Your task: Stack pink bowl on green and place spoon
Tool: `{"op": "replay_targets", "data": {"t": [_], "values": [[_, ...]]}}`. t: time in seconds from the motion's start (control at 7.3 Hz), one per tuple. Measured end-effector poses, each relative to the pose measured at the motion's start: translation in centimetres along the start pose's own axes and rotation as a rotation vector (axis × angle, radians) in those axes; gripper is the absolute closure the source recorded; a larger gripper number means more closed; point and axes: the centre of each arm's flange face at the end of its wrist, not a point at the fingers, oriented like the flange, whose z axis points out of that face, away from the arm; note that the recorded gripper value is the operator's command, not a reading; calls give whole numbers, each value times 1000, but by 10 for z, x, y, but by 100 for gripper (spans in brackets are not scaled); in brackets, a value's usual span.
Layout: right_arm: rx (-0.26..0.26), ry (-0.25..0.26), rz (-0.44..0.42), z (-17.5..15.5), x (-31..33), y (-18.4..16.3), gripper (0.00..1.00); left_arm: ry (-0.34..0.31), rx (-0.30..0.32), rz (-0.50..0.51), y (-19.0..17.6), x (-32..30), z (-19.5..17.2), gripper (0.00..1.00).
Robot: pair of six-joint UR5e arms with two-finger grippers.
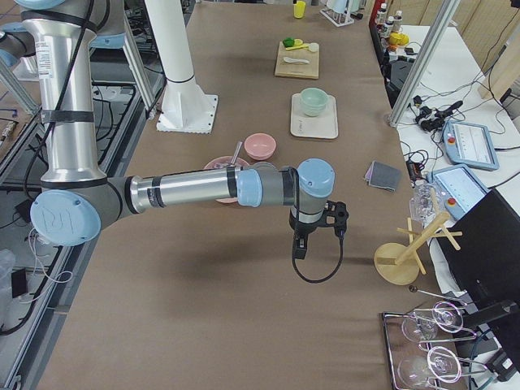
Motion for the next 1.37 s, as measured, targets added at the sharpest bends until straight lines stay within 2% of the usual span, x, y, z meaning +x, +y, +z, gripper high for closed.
{"op": "replay_targets", "data": {"t": [1.37], "values": [[2,-16,12,-1,-3,1,0,17,21,27,-7,9,-6,2]]}}
